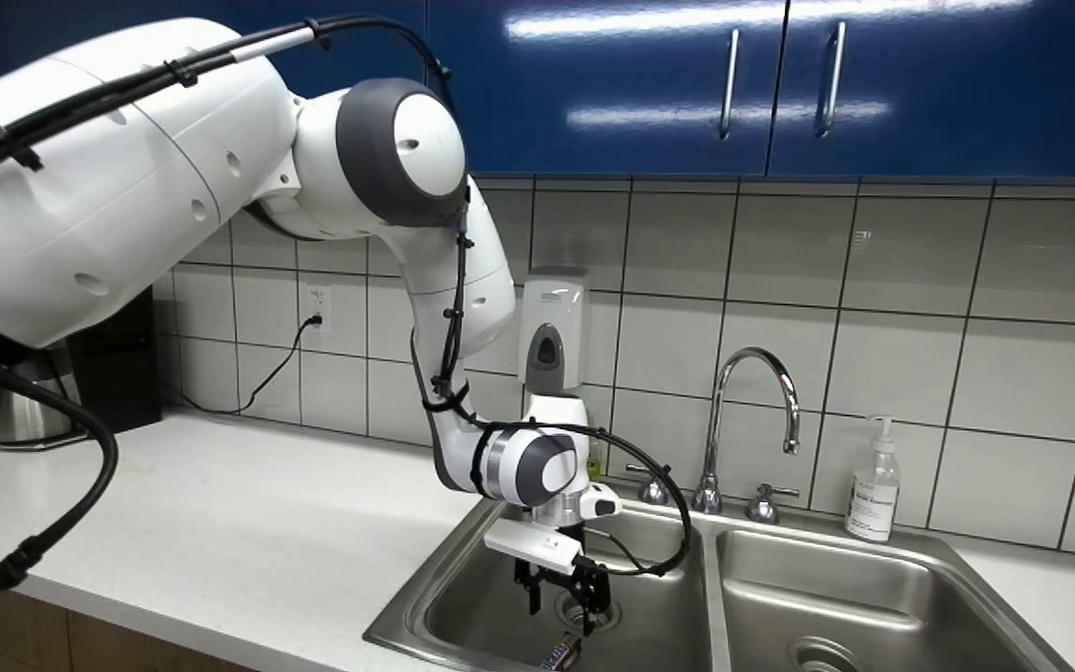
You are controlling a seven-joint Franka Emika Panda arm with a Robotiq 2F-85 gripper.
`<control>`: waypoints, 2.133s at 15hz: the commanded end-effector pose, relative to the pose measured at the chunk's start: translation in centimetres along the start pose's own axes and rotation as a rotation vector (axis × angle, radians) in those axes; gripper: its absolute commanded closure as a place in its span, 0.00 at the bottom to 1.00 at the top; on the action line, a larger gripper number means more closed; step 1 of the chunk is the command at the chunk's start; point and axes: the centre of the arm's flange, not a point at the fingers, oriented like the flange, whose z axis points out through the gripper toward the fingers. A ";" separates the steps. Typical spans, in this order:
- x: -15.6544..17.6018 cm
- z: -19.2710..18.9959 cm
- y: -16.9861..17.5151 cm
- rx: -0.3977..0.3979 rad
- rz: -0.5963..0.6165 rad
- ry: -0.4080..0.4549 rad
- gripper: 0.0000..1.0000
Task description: Put the candy bar into the sink
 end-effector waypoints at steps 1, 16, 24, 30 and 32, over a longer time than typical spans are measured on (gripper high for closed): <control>-2.2 -4.2 -0.6 -0.007 0.004 0.033 0.00; -15.0 -12.3 -2.4 -0.039 -0.110 -0.022 0.00; -20.6 -13.3 -4.0 -0.049 -0.162 -0.061 0.00; -19.8 -11.7 -4.0 -0.040 -0.185 -0.067 0.00; -19.7 -11.6 -4.0 -0.041 -0.185 -0.068 0.00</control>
